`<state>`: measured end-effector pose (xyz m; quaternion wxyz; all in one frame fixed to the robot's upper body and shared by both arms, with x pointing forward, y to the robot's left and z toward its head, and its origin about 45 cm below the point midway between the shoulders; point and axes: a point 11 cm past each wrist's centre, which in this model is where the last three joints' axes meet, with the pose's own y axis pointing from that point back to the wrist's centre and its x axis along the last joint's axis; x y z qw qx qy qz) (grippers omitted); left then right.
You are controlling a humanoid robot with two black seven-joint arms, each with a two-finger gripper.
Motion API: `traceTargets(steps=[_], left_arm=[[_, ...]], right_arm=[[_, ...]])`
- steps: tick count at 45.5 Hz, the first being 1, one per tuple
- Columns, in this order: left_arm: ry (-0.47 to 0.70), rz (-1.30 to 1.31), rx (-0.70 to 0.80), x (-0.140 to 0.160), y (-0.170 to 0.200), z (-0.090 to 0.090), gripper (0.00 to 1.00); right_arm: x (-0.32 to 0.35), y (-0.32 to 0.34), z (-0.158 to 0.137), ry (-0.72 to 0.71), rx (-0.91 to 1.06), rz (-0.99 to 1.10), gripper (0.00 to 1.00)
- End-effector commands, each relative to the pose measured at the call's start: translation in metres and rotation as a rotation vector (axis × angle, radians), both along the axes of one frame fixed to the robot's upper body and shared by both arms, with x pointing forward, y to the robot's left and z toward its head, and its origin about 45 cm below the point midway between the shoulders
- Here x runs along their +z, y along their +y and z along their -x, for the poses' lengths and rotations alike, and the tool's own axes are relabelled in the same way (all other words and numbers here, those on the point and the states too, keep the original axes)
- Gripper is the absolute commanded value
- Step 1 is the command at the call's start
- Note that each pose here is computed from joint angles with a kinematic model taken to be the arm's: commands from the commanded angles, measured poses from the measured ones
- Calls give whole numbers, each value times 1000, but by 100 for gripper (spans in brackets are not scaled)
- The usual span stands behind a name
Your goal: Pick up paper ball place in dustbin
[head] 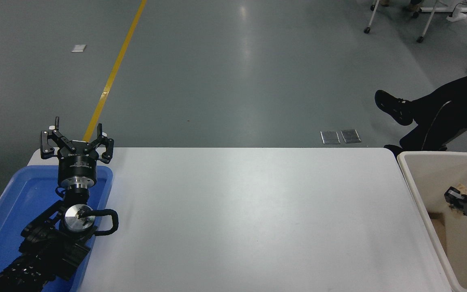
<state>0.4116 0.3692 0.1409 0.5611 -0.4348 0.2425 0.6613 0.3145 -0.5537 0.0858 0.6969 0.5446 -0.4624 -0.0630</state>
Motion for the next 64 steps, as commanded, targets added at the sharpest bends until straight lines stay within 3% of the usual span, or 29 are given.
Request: traceTargets(steps=[1,3,4,21,31,39,49,64], left_arm=[[1,0,1,0,0,0,99],[1,0,1,0,0,0,99],[1,0,1,0,0,0,99],[2,0,1,-1,0,0,99],[2,0,1,-1,0,0,99],[1,0,1,0,0,0,99],[0,-2,-2,0,0,0,99],[1,-2,-2,-1,0,0,99]], right_arm=[[-9,-1,7,-22,-7,35,36],[-3,-1,0,-48,-5,47,89],[-3,0,-1,-52,-5,43,100],[7,22,-25,-80,11,-34,100],[55,47,-52,-110,49,-164,100],[96,92,-73,-59,196,-188,100],[143,154,-68,91,407,-135,100],[216,300,-16,251,780,-163,100]])
